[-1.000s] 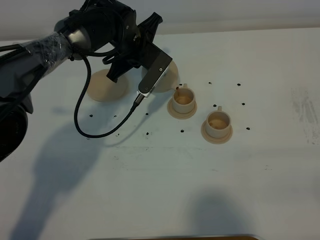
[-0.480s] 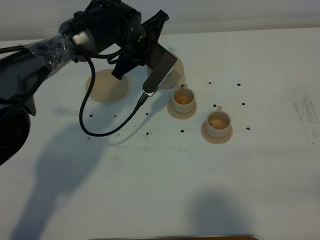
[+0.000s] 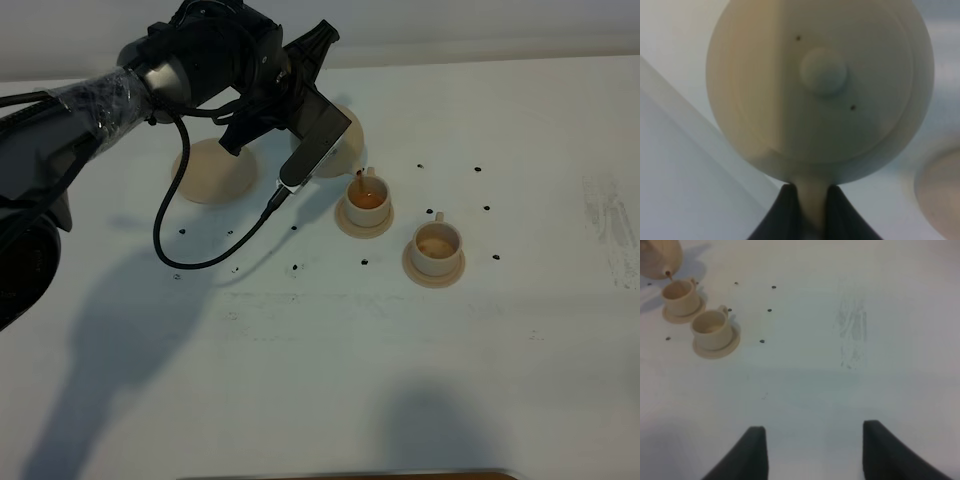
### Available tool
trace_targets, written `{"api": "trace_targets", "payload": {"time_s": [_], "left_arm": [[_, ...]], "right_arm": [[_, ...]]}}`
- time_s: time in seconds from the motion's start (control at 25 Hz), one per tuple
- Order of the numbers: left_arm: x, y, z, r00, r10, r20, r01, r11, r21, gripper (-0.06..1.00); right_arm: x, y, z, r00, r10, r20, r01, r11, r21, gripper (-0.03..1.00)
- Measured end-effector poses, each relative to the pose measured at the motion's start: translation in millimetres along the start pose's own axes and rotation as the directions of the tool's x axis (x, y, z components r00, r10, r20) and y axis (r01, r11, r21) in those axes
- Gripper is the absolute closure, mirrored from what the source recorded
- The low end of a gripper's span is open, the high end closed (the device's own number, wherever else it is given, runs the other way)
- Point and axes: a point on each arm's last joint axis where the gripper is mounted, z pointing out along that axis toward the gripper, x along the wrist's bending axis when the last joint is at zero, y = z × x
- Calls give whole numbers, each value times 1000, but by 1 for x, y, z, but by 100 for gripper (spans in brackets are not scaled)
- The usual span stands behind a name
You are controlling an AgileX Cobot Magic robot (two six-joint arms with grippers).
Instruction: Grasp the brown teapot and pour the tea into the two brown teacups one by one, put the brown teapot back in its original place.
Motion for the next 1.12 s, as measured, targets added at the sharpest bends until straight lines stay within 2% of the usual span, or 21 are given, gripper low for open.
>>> {"api": "trace_targets", "payload": {"time_s": [1.12], "left_arm": [[7,8,-5,989,141,-38,-141,990,1,86]], "right_arm": [[0,0,0,1000,-1,0,1,1000,0,53]]}}
